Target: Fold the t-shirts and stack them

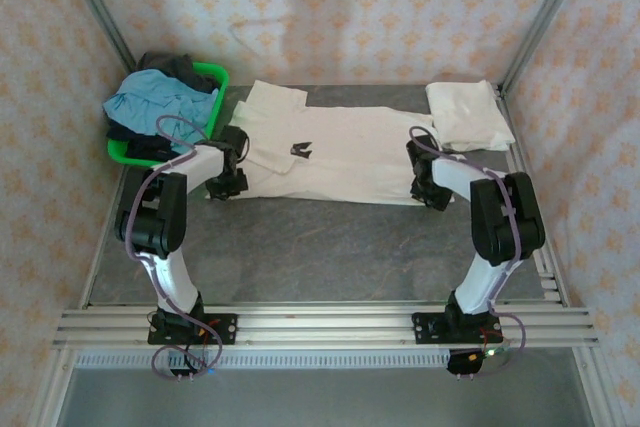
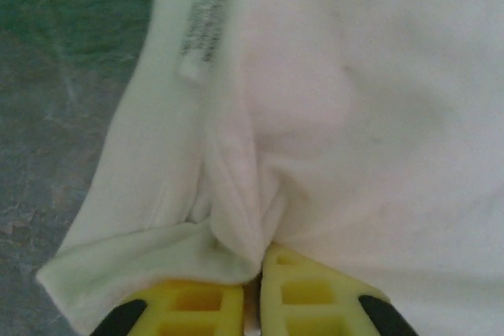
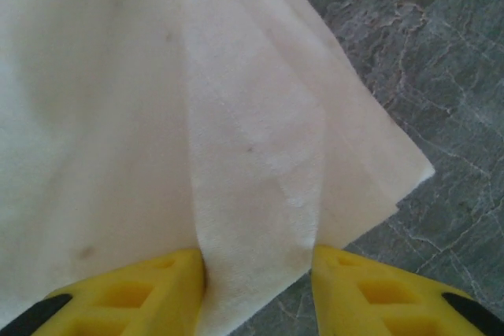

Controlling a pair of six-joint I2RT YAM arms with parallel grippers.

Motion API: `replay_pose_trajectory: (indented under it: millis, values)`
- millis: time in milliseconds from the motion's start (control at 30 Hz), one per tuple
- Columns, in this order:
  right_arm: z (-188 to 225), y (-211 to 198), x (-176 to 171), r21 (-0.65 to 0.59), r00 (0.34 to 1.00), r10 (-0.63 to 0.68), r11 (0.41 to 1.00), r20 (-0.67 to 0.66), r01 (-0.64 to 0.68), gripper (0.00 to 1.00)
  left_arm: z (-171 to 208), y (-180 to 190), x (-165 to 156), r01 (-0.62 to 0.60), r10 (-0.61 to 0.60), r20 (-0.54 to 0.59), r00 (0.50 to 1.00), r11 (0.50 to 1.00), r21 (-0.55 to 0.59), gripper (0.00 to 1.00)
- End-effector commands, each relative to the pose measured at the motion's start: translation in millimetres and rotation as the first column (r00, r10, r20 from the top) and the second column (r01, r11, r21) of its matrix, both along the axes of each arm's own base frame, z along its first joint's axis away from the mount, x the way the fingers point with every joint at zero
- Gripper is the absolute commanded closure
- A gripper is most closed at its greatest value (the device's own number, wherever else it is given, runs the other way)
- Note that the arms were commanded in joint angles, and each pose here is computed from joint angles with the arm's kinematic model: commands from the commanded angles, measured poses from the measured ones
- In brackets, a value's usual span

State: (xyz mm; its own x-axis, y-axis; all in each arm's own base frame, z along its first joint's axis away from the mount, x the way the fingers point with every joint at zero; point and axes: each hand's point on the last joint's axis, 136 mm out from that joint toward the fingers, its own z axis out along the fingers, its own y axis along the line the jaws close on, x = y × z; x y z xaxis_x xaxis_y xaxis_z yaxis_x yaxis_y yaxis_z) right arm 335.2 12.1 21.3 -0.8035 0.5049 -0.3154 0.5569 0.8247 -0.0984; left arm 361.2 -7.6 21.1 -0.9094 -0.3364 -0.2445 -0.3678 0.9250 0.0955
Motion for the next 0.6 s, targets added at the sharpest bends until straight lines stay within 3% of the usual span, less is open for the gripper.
replay_pose_trajectory:
  millis: [0, 167, 267, 300, 367, 433, 567]
  values:
    - [-3, -7, -10, 0.025, 0.999, -0.048, 0.999, 0.003, 0.048, 0.65, 7, 12, -9, -0.052, 0.052, 0.032, 0.998, 0.999, -0.003, 1.00]
    - [-7, -13, -20, 0.035, 0.998, -0.069, 0.997, -0.005, 0.070, 0.93, 12, 15, -30, -0.092, 0.093, 0.057, 0.994, 0.996, -0.020, 1.00]
    - [-8, -13, -34, 0.047, 0.997, -0.075, 0.996, -0.012, 0.075, 0.94, 15, 20, -47, -0.122, 0.122, 0.068, 0.990, 0.992, -0.009, 1.00]
    - [-8, -13, -38, 0.049, 0.997, -0.076, 0.996, -0.013, 0.077, 0.91, 17, 21, -51, -0.129, 0.129, 0.077, 0.989, 0.992, -0.011, 0.90]
    - [-4, -14, -48, 0.052, 0.997, -0.076, 0.996, -0.019, 0.077, 0.73, 25, 24, -57, -0.147, 0.147, 0.103, 0.984, 0.989, -0.005, 0.66]
    - [7, -15, -51, 0.049, 0.997, -0.073, 0.996, -0.005, 0.074, 0.65, 38, 26, -57, -0.147, 0.146, 0.134, 0.980, 0.989, -0.002, 0.59]
    - [46, -23, -42, 0.007, 0.993, -0.061, 0.998, 0.098, 0.060, 0.59, 69, 23, -44, -0.123, 0.123, 0.206, 0.971, 0.992, -0.012, 0.52]
